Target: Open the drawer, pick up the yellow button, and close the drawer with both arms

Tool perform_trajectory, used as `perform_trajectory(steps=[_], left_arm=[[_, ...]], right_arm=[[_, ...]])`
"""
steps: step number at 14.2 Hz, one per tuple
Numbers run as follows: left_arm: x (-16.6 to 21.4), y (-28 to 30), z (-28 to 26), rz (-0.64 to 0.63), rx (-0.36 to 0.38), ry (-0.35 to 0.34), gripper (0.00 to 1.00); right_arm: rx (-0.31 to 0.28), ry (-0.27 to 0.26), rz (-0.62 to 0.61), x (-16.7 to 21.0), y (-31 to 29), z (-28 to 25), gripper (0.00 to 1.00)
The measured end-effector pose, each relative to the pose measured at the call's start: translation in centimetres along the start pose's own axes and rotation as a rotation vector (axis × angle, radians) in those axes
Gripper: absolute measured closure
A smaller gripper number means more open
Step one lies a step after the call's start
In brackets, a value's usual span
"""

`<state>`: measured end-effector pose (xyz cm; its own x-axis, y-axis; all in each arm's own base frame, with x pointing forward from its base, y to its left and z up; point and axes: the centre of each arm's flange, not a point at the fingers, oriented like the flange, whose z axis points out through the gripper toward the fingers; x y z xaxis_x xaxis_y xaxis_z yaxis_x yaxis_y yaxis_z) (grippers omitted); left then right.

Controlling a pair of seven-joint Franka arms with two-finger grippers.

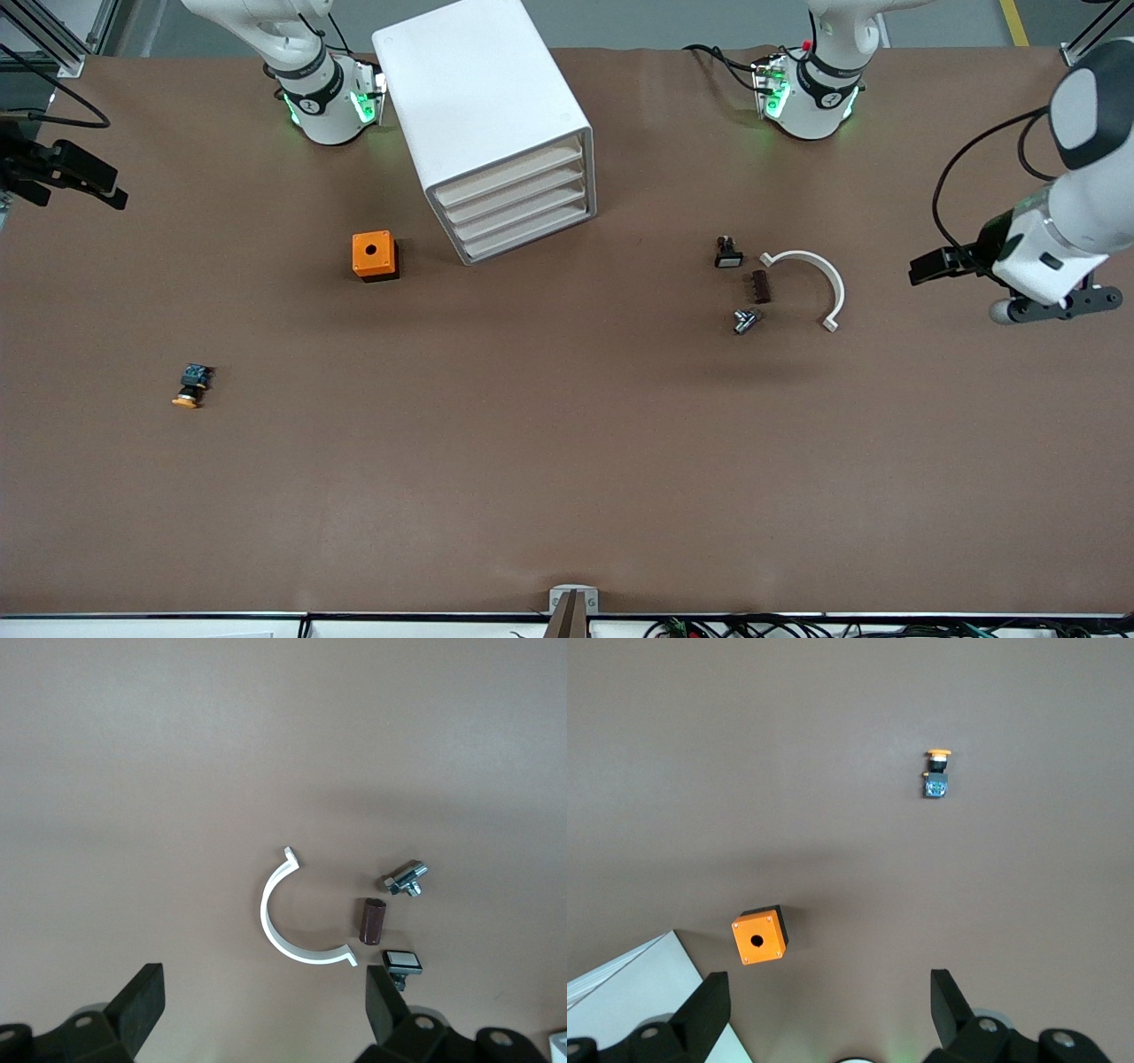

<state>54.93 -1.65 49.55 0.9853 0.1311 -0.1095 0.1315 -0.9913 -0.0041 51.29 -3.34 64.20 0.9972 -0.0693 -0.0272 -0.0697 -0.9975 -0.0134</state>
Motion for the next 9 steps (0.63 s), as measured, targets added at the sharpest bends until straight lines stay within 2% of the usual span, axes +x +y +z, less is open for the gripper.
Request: perform_trajectory(steps=[4, 9], left_arm=[[-1.6, -1.1, -1.6, 0.050, -0.005, 0.044, 0.00], [-2.2, -2.4, -6.1, 0.048, -0.017, 0.110, 0.00]], right_arm=[[0.000, 0.010, 0.006, 0.1, 0.1, 0.0, 0.00], [0.002, 0.005, 0.025, 0.1, 1.1, 0.0, 0.00]])
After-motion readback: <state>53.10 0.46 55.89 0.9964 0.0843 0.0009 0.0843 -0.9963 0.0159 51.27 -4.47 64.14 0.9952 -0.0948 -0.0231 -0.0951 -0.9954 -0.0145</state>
